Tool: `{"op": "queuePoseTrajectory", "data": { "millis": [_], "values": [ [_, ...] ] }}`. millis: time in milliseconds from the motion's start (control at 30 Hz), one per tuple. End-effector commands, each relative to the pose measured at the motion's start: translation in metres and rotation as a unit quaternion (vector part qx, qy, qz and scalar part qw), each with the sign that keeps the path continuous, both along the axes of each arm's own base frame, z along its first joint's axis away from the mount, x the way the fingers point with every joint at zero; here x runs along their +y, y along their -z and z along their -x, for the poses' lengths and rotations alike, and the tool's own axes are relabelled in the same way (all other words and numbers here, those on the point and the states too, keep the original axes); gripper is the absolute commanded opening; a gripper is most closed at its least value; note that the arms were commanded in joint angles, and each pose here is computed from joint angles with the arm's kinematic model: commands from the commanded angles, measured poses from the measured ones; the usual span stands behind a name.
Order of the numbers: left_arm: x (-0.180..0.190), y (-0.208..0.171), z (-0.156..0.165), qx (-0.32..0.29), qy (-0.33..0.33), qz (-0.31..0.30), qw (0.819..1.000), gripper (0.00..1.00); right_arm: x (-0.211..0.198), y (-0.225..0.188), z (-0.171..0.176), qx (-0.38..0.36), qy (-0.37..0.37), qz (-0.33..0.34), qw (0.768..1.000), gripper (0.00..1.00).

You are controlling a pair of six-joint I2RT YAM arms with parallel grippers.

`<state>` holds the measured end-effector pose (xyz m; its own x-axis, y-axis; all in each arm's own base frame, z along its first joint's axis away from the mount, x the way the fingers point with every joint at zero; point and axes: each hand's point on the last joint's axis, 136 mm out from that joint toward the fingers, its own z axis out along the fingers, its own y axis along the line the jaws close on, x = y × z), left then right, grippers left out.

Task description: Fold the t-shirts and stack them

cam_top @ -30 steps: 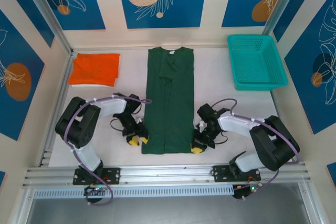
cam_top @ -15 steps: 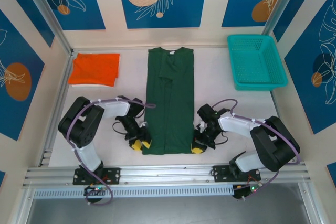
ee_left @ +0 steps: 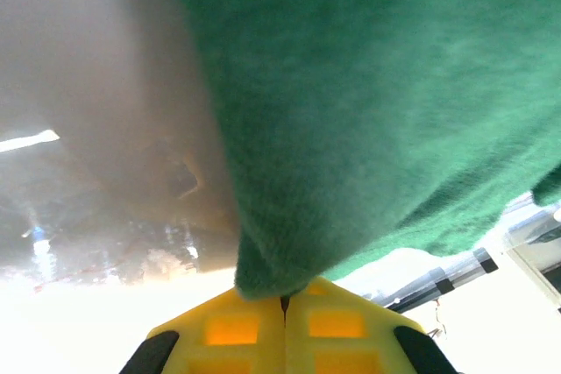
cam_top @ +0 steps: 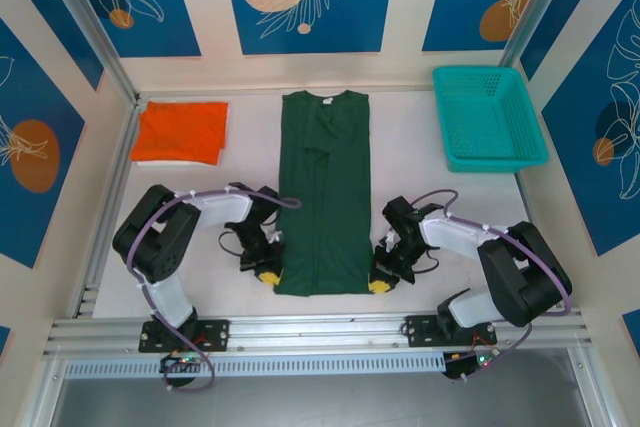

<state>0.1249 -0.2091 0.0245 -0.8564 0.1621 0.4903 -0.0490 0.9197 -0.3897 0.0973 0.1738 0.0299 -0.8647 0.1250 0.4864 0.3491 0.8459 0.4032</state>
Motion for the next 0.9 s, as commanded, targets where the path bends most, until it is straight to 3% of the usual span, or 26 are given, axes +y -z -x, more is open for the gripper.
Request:
{"op": "queuePoseTrajectory", "data": {
  "millis": [0,167,333,467,567,667,767,867],
  "values": [
    [-0.003,-0.018,0.012,0.027,0.029,0.021,0.999,0.00,0.006,-0.019,0.016,0.055,0.012,-0.027,0.998,0.00],
    [-0.006,-0.045,0.018,0.041,0.040,0.047,0.997,0.00,0.008,-0.037,0.024,0.057,0.013,-0.033,0.998,0.00],
    [-0.017,-0.053,-0.009,0.015,0.033,0.051,0.998,0.00,0.004,-0.063,-0.008,0.014,0.045,-0.051,0.998,0.00],
    [-0.028,-0.068,-0.055,-0.034,0.023,0.060,0.997,0.00,0.004,-0.087,-0.054,-0.027,0.080,-0.076,0.993,0.00],
    [-0.056,-0.088,-0.099,-0.052,-0.059,0.127,0.989,0.00,0.001,-0.099,-0.087,-0.036,0.108,-0.087,0.990,0.00],
    [-0.072,-0.102,-0.140,-0.103,-0.079,0.133,0.982,0.00,0.000,-0.109,-0.124,-0.034,0.147,-0.105,0.983,0.00],
    [-0.068,-0.110,-0.180,-0.151,-0.096,0.106,0.978,0.00,-0.005,-0.113,-0.166,-0.033,0.179,-0.108,0.977,0.00],
    [-0.036,-0.103,-0.211,-0.172,-0.148,0.017,0.974,0.00,-0.009,-0.111,-0.199,-0.016,0.203,-0.100,0.974,0.00]
  ]
}}
